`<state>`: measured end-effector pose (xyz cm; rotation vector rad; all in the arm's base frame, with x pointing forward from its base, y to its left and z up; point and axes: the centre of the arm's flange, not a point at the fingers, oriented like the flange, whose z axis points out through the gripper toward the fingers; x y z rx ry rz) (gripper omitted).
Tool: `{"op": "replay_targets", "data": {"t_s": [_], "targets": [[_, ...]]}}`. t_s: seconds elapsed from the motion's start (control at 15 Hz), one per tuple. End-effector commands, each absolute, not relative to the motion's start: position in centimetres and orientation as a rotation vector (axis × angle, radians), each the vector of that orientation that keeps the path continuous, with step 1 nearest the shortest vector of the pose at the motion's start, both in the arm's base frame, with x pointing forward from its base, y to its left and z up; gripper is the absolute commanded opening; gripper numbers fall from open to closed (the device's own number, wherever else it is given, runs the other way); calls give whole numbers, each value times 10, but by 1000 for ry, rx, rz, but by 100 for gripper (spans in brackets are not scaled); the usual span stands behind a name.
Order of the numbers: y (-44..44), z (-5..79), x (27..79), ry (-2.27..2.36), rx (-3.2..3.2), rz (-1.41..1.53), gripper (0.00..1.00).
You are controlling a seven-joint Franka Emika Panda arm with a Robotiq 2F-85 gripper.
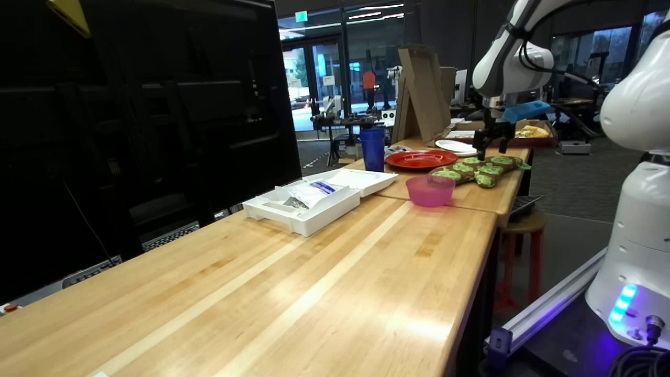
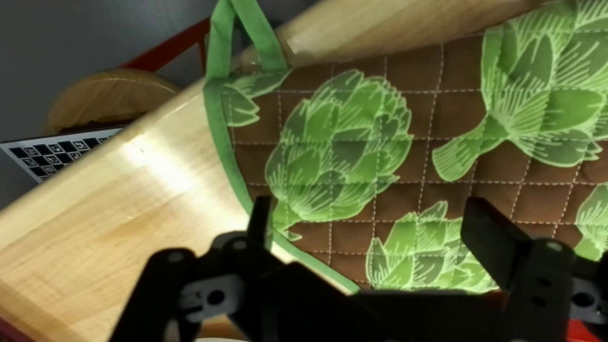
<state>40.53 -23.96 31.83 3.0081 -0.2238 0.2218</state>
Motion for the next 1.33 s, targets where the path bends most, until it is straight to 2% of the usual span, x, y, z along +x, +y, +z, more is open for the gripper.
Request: {"op": "replay_targets", "data": {"t_s": [0.0,0.73,0.8,1.0,1.27], "targets": [[-252,320,412,-229,3043,195,100],[-266,315,416,-267,3098,117,100],[-267,316,416,-262,3102,111,80],[-270,317,416,-253,3107,95,61],[-275,320,415,-244,3109,86,28]]}}
